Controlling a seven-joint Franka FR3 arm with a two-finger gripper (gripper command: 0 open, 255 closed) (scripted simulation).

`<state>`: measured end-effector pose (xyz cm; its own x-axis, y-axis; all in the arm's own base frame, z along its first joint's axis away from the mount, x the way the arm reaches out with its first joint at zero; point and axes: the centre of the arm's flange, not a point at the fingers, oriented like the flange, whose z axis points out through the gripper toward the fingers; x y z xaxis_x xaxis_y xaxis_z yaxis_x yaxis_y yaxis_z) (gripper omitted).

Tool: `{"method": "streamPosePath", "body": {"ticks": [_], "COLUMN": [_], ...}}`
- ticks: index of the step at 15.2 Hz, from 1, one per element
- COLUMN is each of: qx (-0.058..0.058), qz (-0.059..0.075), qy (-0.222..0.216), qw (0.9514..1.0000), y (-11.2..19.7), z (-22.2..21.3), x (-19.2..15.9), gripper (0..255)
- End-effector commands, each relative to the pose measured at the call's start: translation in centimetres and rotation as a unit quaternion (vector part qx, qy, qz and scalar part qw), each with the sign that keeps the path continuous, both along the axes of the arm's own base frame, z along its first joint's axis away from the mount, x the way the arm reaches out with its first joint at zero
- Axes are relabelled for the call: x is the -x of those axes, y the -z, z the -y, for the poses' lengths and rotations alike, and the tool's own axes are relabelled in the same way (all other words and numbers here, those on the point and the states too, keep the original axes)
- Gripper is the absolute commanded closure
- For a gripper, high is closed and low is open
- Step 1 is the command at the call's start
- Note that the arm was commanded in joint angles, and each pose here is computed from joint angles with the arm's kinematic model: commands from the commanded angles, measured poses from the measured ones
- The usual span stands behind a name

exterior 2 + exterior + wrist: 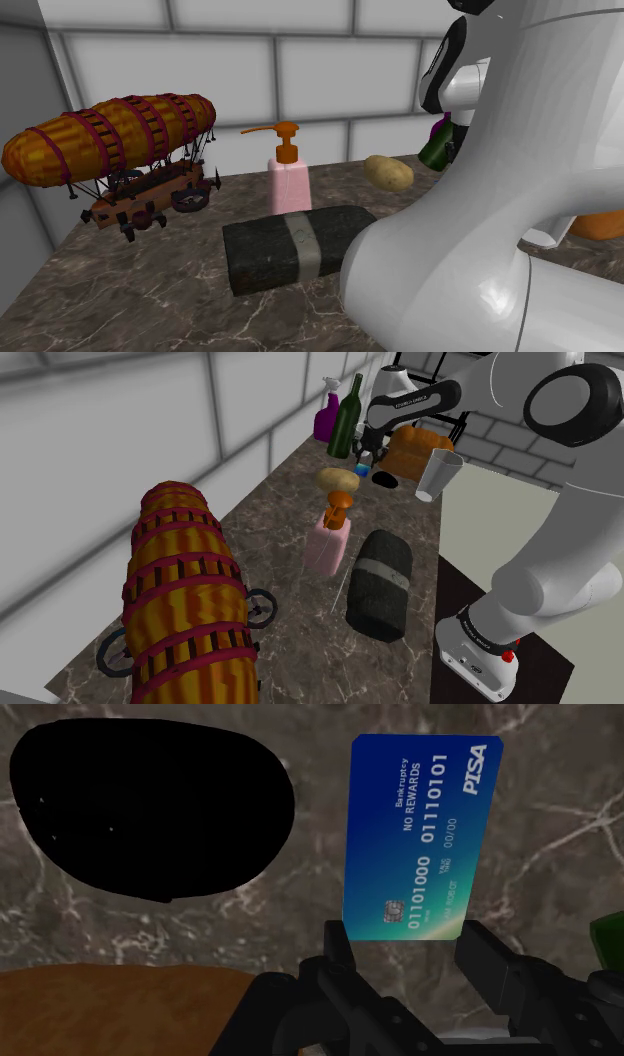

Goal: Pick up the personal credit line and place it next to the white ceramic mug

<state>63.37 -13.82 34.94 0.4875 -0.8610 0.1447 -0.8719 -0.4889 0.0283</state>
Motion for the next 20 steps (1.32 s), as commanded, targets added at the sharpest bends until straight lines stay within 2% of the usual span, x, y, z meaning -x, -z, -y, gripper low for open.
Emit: {"method": "streamPosePath", "body": {"ticks": [1, 4, 5, 10, 14, 20], "qx": [0.0, 0.0, 0.0, 0.0, 0.0, 0.0], "qz": [0.0, 0.0, 0.0, 0.0, 0.0, 0.0], "qy": [0.0, 0.0, 0.0, 0.0, 0.0, 0.0], "qw": [1.0, 1.0, 1.0, 1.0, 1.0, 1.0], "y": [0.0, 0.0, 0.0, 0.0, -4.9, -4.9], "z": [0.0, 0.0, 0.0, 0.0, -0.7, -0.7], "x": [0.0, 0.0, 0.0, 0.0, 0.2, 0.2], "gripper": [255, 255, 0, 0, 0, 0]}}
